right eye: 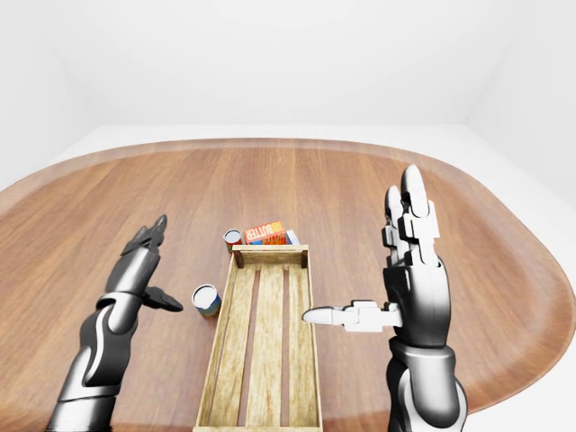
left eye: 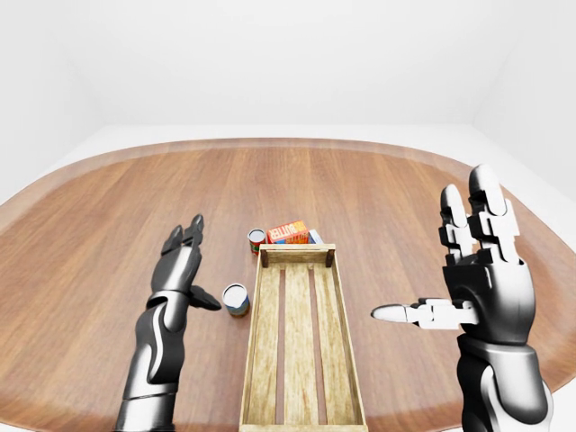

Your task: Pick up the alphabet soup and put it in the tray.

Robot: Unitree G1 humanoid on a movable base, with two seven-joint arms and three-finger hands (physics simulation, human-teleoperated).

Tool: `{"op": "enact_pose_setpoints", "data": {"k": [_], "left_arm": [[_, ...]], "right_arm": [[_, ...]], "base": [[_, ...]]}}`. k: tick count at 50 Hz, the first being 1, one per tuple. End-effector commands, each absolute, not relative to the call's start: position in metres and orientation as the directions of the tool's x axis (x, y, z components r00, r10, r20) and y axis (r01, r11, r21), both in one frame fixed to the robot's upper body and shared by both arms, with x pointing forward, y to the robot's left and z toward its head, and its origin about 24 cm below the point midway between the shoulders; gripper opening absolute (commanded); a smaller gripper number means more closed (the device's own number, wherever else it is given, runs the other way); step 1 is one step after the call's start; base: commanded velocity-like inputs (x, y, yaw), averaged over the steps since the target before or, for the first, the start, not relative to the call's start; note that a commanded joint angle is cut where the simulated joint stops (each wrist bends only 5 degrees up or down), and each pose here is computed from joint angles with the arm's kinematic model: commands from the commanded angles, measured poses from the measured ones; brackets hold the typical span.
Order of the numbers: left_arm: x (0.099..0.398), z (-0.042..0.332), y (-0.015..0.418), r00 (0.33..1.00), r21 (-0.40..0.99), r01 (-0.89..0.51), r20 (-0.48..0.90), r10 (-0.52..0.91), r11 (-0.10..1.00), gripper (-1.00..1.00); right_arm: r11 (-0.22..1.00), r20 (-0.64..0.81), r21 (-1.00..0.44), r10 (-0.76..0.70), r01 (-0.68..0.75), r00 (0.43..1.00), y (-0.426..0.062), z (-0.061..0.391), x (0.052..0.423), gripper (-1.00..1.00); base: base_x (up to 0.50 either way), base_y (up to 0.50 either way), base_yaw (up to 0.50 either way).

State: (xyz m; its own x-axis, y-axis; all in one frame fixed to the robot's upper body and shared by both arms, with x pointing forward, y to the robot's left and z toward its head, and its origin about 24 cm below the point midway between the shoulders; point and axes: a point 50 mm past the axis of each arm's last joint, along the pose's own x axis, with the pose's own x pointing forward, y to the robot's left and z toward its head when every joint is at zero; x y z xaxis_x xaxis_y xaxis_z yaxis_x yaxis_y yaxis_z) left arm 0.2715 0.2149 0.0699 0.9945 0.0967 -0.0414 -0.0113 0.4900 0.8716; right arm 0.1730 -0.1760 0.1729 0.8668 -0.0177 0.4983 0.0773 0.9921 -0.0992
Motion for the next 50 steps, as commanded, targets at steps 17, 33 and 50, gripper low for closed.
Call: {"op": "enact_pose_setpoints", "data": {"k": [17,33,50], "left_arm": [[0.306,0.008,0.196,0.974,0.953,0.198,-0.217,0.061,0.228,1.0],[0.308,-0.02,0.192,0.941,0.912,0.328,-0.34,0.003,0.245,1.0],[0.31,-0.035,0.193,0.907,0.864,0.398,-0.422,0.012,0.309,1.0]], "right_arm": [[0.993,0.509,-0.091,-0.022,0.079,0.861,-0.177,0.175,0.173,1.0],[0.993,0.504,-0.09,-0.024,0.08,0.863,-0.175,0.174,0.173,1.0],[0.992,0.506,-0.09,-0.026,0.083,0.862,-0.175,0.174,0.173,1.0]], "base": [[0.0,0.0,0.0],[0.0,0.0,0.0],[0.0,0.0,0.0]]}}
